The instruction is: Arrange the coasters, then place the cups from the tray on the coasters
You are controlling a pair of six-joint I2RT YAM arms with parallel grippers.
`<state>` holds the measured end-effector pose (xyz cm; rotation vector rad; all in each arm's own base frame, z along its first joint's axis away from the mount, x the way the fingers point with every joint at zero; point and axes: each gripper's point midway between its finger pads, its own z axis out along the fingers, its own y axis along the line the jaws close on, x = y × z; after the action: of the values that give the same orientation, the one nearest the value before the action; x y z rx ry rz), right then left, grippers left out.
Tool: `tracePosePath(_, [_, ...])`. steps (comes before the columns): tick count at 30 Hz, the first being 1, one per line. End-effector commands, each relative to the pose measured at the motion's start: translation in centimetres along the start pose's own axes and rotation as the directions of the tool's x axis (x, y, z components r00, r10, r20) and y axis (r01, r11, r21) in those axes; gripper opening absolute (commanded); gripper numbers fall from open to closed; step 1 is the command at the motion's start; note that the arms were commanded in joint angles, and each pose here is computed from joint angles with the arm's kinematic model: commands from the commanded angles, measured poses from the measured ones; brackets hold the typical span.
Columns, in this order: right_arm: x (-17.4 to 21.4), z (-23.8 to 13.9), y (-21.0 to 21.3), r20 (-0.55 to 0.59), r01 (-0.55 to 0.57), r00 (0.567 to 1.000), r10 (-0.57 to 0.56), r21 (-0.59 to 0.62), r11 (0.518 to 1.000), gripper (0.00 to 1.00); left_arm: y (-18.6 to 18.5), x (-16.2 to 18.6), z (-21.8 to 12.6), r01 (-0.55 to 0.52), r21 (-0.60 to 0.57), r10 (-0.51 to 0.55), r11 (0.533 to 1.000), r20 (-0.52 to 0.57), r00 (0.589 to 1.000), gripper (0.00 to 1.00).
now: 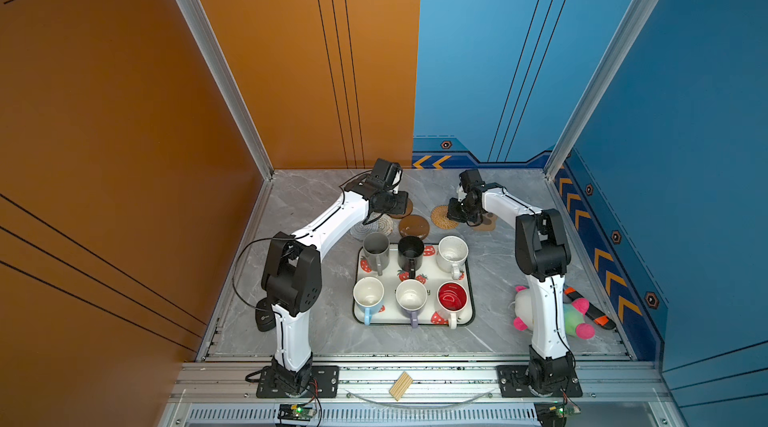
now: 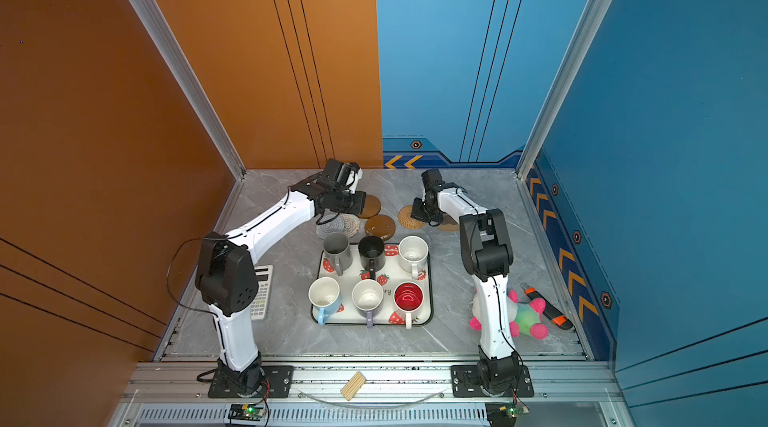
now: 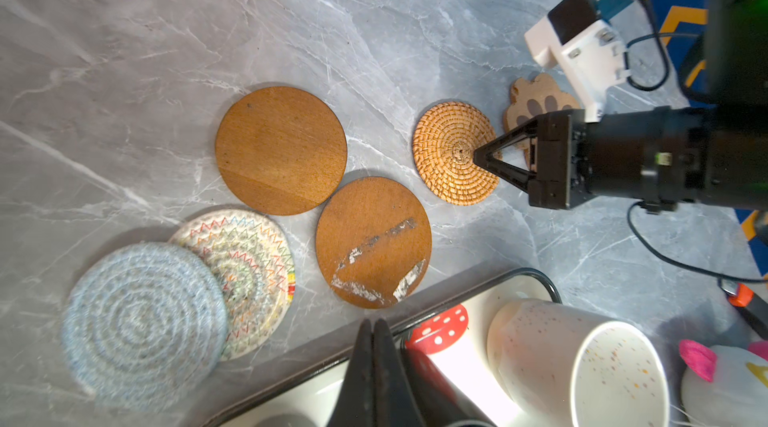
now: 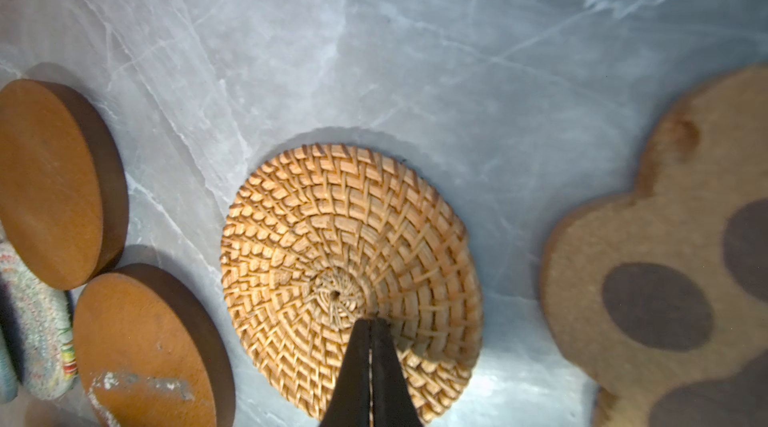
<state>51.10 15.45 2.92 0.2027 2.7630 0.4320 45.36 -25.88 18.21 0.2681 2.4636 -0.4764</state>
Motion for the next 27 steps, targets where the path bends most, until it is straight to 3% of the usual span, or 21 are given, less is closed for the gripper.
tracePosePath(1, [1.2, 0.9, -3.6, -0.052, -0.032, 0.998, 0.038, 0.121, 0.992, 0.0, 0.7, -0.1, -1.9, 0.005, -0.029, -0.004, 1.0, 0.017, 1.0, 0.0])
tracePosePath(13, [0.0, 0.2, -5.4, -0.03, -0.064, 0.997, 0.069, 0.141, 0.988, 0.0, 1.1, 0.3, -3.1, 0.001, -0.047, 0.0, 0.999, 0.017, 1.0, 0.0])
tracePosePath(27, [-3.8, -4.3, 0.3, 0.079, -0.016, 0.997, 0.018, -0.029, 0.999, 0.03, 1.5, 1.4, -2.1, -0.007, -0.058, 0.005, 0.998, -0.04, 0.999, 0.03])
